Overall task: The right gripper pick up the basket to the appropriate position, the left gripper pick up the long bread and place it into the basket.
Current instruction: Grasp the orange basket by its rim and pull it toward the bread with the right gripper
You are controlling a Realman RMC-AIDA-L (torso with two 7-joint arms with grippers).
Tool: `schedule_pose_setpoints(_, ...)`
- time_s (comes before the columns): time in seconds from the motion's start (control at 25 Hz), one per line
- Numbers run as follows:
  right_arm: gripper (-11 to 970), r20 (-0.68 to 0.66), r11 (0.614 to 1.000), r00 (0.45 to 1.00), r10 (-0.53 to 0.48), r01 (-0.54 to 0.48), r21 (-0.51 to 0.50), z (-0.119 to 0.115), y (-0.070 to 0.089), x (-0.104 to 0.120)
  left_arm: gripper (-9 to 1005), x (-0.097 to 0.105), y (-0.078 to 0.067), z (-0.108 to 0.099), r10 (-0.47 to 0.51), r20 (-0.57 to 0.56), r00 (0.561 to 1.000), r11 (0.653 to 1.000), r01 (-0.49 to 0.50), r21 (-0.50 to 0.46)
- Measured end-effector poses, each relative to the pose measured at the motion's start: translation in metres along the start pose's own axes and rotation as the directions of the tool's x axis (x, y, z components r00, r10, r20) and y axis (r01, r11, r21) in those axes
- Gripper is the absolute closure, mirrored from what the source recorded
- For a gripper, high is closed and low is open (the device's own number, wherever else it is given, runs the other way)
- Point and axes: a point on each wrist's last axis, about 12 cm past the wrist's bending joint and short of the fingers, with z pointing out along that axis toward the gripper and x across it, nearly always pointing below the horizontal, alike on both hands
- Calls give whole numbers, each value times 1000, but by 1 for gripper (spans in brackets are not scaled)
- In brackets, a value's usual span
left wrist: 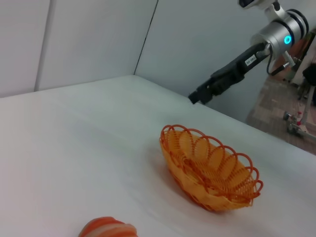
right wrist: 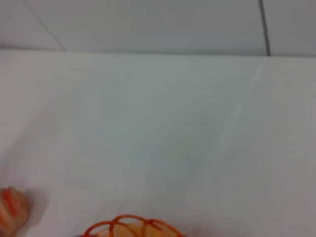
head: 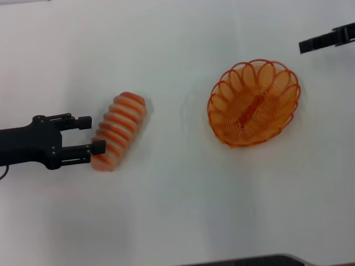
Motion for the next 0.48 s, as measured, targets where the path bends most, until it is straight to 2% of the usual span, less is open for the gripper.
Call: schedule_pose_setpoints(0.48,278,-126,993,985,-115,115,-7,34,24,-4,245,-1,0,1,8,3,1000,1000,-8,6)
